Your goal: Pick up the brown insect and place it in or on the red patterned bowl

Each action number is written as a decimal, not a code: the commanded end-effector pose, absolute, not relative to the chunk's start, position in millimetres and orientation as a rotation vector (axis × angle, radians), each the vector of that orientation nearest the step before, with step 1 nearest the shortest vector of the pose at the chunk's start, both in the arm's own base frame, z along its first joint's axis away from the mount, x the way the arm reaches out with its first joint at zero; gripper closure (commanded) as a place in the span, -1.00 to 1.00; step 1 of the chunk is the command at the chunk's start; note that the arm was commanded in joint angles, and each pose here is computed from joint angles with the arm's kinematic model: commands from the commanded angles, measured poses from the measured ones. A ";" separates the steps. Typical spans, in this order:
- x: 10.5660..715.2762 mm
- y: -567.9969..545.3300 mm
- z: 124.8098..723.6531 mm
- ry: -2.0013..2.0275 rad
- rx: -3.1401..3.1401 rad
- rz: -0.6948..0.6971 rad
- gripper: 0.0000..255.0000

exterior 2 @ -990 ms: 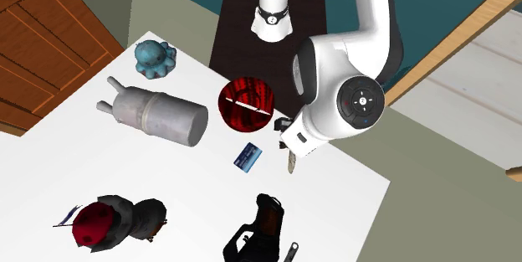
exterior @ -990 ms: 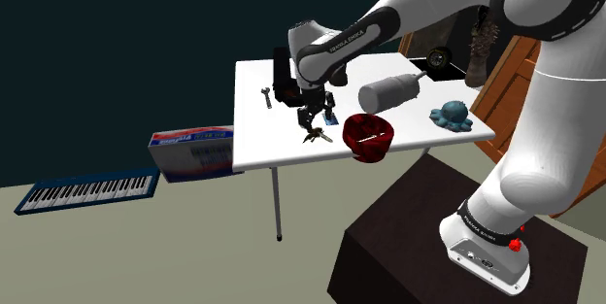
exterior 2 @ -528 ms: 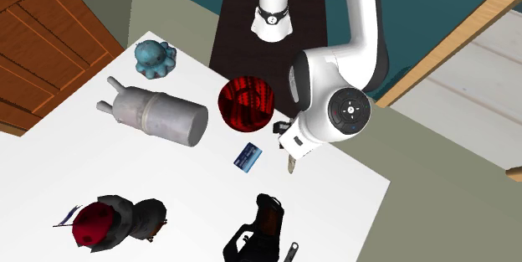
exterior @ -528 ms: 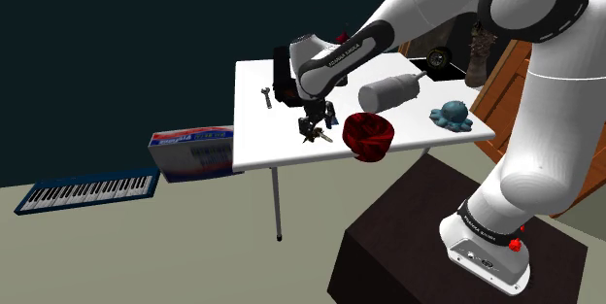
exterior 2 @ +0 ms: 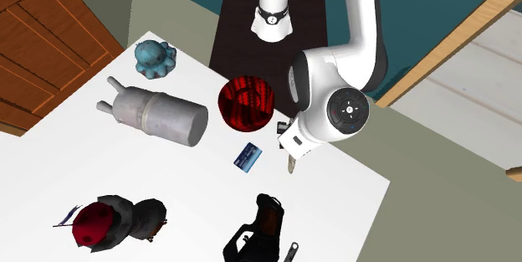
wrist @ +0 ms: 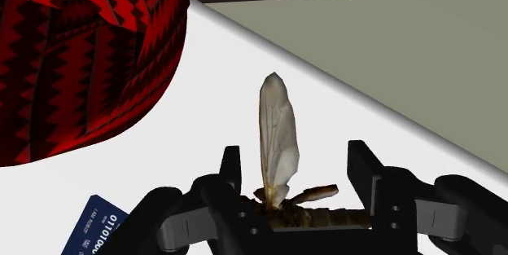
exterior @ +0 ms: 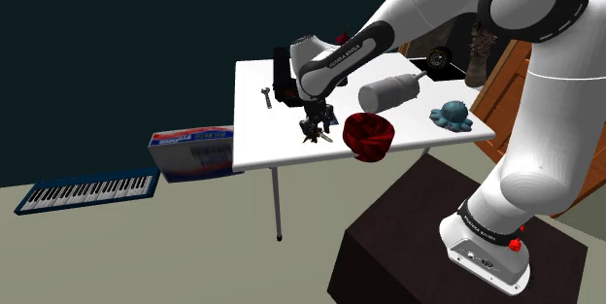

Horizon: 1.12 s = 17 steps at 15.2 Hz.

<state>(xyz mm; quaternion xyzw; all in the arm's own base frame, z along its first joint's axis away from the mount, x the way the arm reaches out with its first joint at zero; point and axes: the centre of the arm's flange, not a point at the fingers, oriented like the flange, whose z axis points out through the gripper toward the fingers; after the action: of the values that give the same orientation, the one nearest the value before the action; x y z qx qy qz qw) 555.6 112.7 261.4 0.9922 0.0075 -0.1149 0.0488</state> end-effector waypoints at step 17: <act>555.6 112.7 303.6 0.023 3.024 -0.350 1.00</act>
<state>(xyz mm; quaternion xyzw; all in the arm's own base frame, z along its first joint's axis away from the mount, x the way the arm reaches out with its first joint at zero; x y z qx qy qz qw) 555.4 112.5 298.4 0.9922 0.0075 -0.1147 0.0487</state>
